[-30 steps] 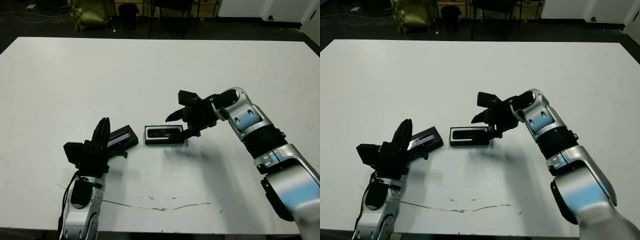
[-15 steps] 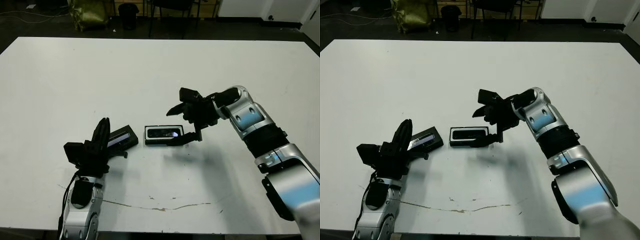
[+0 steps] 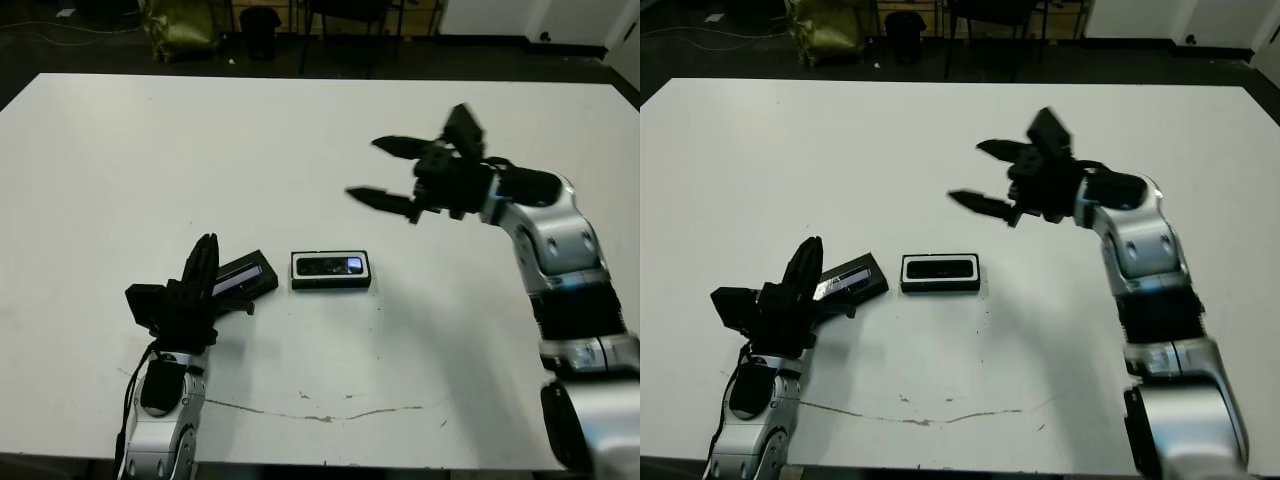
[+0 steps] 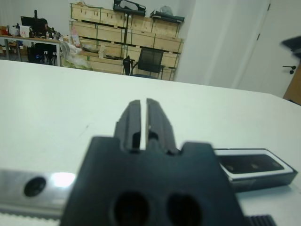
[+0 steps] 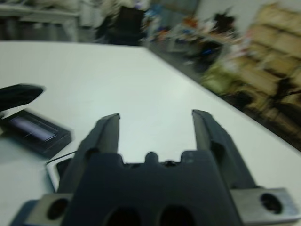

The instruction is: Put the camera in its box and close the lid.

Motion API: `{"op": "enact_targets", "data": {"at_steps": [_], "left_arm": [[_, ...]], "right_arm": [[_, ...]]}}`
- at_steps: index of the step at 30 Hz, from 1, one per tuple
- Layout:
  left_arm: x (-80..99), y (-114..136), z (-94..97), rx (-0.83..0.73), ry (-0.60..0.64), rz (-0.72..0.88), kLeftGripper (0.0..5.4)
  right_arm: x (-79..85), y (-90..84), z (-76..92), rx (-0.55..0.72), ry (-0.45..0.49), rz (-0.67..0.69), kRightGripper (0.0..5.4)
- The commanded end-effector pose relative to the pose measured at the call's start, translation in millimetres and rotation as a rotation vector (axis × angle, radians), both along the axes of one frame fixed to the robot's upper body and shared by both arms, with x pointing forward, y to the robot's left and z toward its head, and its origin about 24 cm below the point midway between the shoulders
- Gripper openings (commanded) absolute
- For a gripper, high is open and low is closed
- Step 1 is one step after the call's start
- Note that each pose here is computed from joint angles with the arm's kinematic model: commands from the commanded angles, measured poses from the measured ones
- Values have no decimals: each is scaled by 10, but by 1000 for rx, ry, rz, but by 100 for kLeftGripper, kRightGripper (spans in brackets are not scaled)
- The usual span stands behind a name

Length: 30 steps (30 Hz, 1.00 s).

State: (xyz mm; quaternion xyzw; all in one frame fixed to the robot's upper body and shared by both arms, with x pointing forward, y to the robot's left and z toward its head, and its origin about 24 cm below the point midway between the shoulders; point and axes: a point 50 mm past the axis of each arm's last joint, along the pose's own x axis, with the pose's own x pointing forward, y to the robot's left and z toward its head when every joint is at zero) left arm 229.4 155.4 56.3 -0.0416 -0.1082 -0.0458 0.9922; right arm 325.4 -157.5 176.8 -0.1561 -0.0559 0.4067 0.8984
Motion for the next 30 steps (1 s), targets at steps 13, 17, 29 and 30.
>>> {"op": "enact_targets", "data": {"at_steps": [13, 17, 29, 30], "left_arm": [[-27, 105, -22, 16, 8, 8, 0], [-38, 135, -6, 19, 19, 13, 0], [-84, 167, 72, 9, 26, 17, 0], [-90, 176, 84, 13, 26, 17, 0]], "right_arm": [[-910, -457, -725, 216, -98, -470, 1], [-1114, -402, -855, 242, -94, -593, 1], [-1187, -248, -971, 345, -113, -706, 1], [-1186, -242, -979, 350, -115, -710, 1]]}}
